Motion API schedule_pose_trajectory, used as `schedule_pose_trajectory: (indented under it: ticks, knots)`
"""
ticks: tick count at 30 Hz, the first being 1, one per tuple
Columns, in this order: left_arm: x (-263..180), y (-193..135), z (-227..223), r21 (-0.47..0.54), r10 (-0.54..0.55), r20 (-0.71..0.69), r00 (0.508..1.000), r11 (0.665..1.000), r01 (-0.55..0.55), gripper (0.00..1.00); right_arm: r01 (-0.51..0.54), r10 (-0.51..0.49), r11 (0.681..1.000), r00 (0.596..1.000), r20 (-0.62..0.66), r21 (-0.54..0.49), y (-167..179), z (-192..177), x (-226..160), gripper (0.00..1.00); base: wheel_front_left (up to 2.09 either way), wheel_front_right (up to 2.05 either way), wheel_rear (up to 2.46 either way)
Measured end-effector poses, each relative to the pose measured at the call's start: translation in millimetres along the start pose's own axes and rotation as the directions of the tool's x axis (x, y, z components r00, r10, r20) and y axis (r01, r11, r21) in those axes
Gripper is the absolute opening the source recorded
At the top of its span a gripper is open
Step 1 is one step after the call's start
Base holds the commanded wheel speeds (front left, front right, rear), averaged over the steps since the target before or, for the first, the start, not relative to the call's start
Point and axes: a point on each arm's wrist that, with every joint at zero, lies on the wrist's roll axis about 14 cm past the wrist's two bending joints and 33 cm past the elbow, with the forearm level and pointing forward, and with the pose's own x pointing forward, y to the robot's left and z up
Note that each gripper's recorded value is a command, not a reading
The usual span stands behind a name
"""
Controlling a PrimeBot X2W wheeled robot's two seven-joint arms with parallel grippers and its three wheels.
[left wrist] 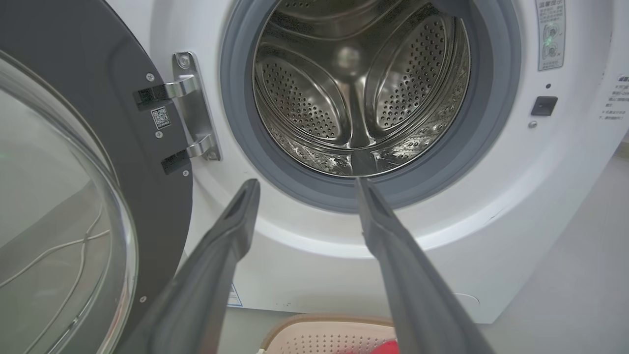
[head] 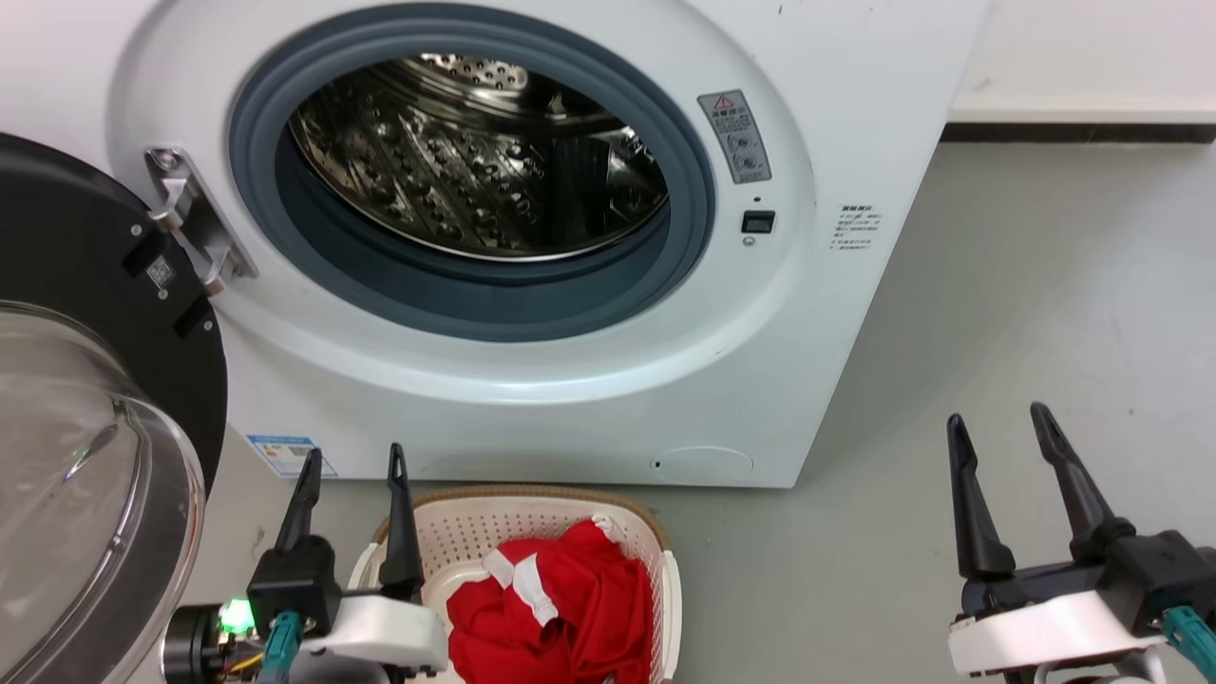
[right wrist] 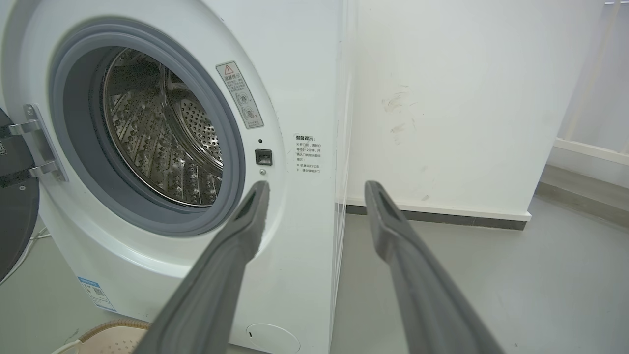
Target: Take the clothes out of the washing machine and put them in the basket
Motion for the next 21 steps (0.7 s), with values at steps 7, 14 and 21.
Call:
schedule_pose_trajectory:
  ticks: [7,14,21]
  knots:
    - [-17.5,6.3,7.1,0.008,0.024,0.018,1.000,1.000,-0.024,1.00,0.008,-0.008,1.000,1.000,0.009,0.006,0.2,6.7,-17.3,1.00,0.00,0.00,0.00]
    - [-25.6,6.1,11.2,0.008,0.021,0.029,0.999,1.000,-0.021,1.00,0.012,-0.012,1.000,1.000,0.017,0.011,1.0,11.2,-27.8,1.00,0.00,0.00,0.00]
    - [-30.7,9.2,12.2,0.012,0.028,0.032,0.999,1.000,-0.029,1.00,0.015,-0.016,1.000,0.999,0.030,0.013,0.8,16.0,-32.5,1.00,0.00,0.00,0.00]
